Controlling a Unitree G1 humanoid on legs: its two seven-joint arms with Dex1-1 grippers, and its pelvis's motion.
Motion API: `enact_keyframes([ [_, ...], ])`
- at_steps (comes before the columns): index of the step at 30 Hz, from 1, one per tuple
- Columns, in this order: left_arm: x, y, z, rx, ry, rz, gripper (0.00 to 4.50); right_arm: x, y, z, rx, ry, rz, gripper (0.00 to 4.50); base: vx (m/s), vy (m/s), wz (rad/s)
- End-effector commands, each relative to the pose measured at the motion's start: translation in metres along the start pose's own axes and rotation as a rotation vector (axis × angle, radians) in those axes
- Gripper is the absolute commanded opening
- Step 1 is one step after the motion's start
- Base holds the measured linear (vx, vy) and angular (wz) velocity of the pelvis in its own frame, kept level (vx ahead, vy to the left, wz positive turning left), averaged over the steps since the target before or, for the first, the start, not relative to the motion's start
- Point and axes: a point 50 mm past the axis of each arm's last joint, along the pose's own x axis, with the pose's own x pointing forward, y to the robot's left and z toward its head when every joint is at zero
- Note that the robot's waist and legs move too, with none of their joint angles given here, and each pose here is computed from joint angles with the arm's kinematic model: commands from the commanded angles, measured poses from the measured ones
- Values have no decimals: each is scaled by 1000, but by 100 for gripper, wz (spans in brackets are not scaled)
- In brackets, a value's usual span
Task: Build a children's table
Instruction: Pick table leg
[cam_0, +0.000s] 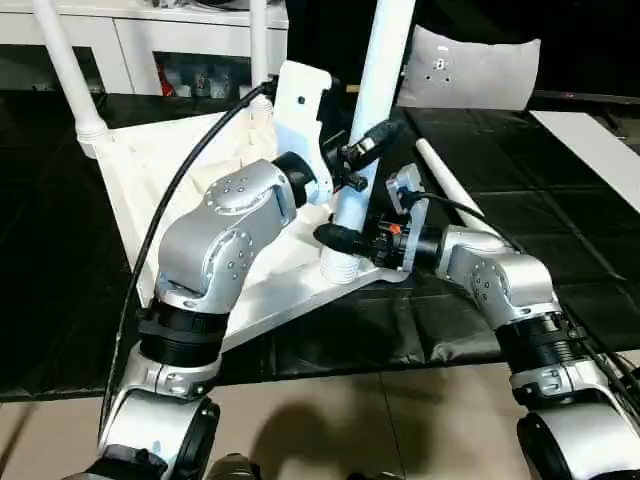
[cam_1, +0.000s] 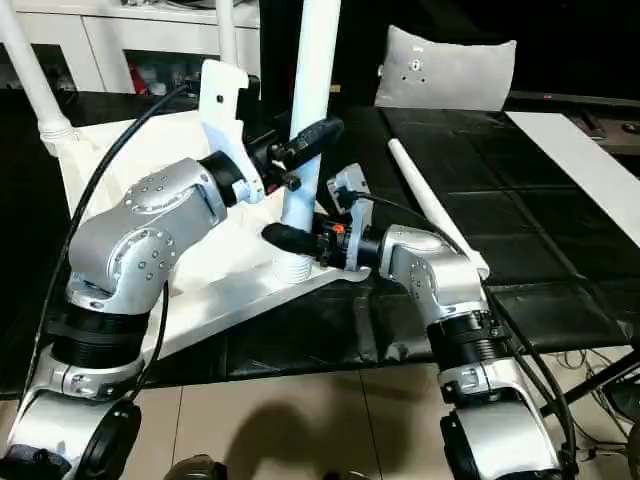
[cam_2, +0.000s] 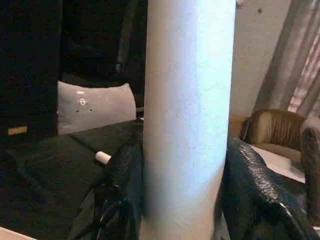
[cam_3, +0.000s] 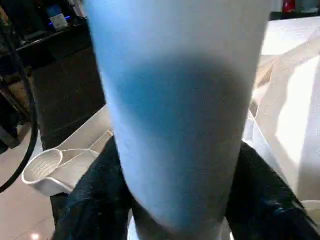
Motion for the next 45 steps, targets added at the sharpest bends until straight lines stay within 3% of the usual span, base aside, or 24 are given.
enact_keyframes([
  [1, 0, -2, 6, -19, -9, -43, 212, -6, -2, 7, -27, -16, -5, 206, 0, 0, 0],
  [3, -3, 1, 7, -30, -13, -56, 247, -10, -3, 7, -30, -15, -2, 198, 0, 0, 0],
  [7, -4, 7, 8, -23, -31, -30, 247, -14, -3, 8, -40, -9, 18, 194, 0, 0, 0],
  [13, -8, 10, 13, -94, -92, -65, 247, -17, 0, 7, -50, -2, 55, 191, 0, 0, 0],
  [20, -9, 12, 8, -90, -66, -52, 247, -17, 1, 7, -52, 0, 65, 189, 0, 0, 0],
  [21, -9, 12, 7, -93, -63, -58, 218, -17, 1, 7, -54, 1, 67, 189, 0, 0, 0],
  [27, -9, 12, 4, -103, -56, -63, 179, -16, 2, 6, -59, 7, 74, 189, 0, 0, 0],
  [41, -9, 21, 4, -176, -70, 7, 172, -17, 0, 7, -79, 19, 46, 189, 0, 0, 0],
  [42, -9, 23, 3, -180, -66, 25, 172, -18, 0, 8, -47, 11, 49, 245, 0, 0, 0],
  [45, -9, 27, 2, -185, -58, 59, 172, -18, 0, 12, -3, -13, 62, 268, 0, 0, 0],
])
